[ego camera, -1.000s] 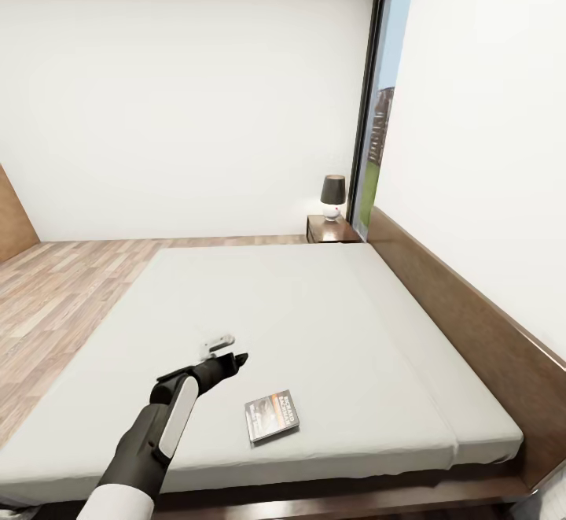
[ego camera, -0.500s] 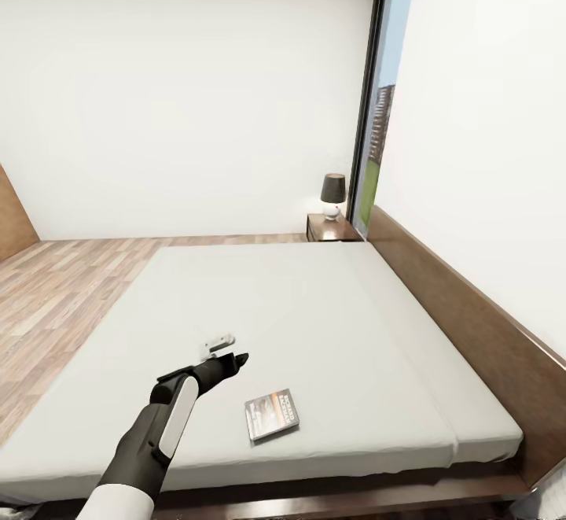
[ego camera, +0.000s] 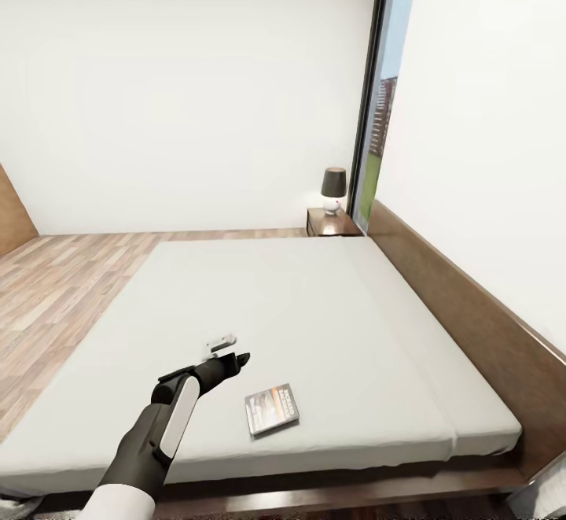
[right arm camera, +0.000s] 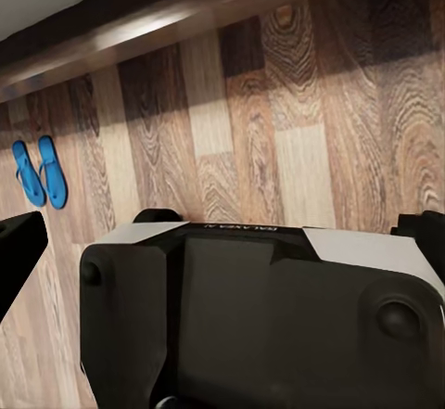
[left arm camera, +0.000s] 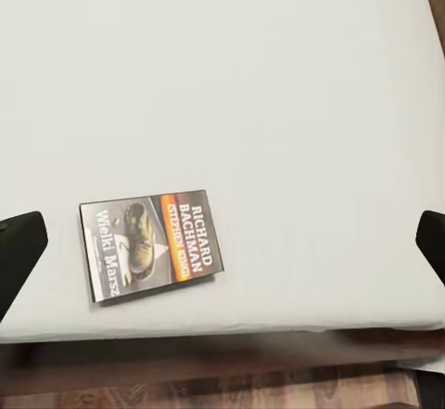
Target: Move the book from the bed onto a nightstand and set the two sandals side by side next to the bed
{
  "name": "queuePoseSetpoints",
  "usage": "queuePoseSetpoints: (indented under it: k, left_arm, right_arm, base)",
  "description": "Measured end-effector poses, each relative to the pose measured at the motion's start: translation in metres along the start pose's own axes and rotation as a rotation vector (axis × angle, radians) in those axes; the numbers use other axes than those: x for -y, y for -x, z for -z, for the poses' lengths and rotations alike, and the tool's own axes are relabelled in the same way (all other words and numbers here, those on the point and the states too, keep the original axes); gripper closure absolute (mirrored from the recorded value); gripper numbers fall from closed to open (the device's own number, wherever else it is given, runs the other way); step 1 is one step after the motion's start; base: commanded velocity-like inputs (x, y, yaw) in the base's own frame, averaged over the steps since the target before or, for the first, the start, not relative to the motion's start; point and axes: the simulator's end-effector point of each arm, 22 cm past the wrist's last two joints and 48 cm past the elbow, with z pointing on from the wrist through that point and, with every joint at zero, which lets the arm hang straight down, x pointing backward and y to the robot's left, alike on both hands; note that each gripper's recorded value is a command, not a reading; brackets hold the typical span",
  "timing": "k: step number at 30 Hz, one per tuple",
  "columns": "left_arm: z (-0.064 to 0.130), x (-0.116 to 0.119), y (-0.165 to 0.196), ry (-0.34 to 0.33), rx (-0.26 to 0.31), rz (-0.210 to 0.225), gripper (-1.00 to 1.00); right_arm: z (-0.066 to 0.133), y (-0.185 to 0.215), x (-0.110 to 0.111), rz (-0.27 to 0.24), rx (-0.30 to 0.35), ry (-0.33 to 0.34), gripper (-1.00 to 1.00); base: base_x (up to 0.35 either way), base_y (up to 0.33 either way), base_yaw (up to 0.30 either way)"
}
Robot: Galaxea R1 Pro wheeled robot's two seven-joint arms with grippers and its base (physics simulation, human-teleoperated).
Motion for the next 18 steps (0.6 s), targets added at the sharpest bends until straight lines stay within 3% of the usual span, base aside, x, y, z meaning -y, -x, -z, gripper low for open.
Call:
queuePoseSetpoints:
  k: [18]
  left_arm:
    - [-0.009, -0.006, -0.012, 0.008, -0.025, 0.008, -1.0]
  right_arm:
    - [-0.003, -0.011, 0.004, -0.013, -0.024, -0.006, -1.0]
  base:
    - [0.0, 0.0, 0.0]
